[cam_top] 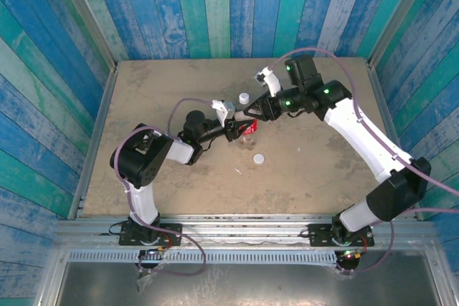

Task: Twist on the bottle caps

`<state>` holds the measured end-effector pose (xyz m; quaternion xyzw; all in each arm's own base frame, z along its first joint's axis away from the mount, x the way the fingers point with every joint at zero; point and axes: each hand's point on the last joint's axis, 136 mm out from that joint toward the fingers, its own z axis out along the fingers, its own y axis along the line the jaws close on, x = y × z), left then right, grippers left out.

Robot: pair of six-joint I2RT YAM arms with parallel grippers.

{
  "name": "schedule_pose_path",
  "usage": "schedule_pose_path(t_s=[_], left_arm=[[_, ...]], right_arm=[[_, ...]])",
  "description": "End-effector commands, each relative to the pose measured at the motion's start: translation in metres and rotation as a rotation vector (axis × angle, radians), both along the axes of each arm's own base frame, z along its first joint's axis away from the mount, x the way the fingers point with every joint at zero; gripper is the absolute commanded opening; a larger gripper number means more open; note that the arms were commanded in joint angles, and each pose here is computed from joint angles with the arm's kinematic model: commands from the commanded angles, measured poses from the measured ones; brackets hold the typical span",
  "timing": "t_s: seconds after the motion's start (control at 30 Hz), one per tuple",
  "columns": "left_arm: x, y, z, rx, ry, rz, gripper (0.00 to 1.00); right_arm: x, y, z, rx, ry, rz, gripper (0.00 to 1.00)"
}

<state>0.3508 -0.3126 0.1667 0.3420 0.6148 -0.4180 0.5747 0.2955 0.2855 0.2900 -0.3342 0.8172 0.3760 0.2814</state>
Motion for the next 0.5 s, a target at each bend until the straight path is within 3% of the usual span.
schedule_pose_path(t_s=[0.0, 0.17, 0.37, 0.47], left_arm=[[-0.008, 0.016, -0.071, 0.205, 0.178, 0.045, 0.43], [-0.011, 0.022, -0.057, 0.324, 0.024, 0.033, 0.44], [-0.018, 0.022, -0.035, 0.394, -0.126, -0.011, 0.43], [-0.028, 0.019, -0.027, 0.414, -0.192, -0.067, 0.43]], right_arm=[[-0.001, -0.015, 0.005, -0.069, -0.13, 0.001, 0.56], [-0.015, -0.034, 0.007, -0.217, -0.37, 0.103, 0.65], [-0.063, -0.035, -0.011, -0.462, -0.642, 0.456, 0.72], [-0.064, -0.036, -0.012, -0.531, -0.683, 0.525, 0.72]])
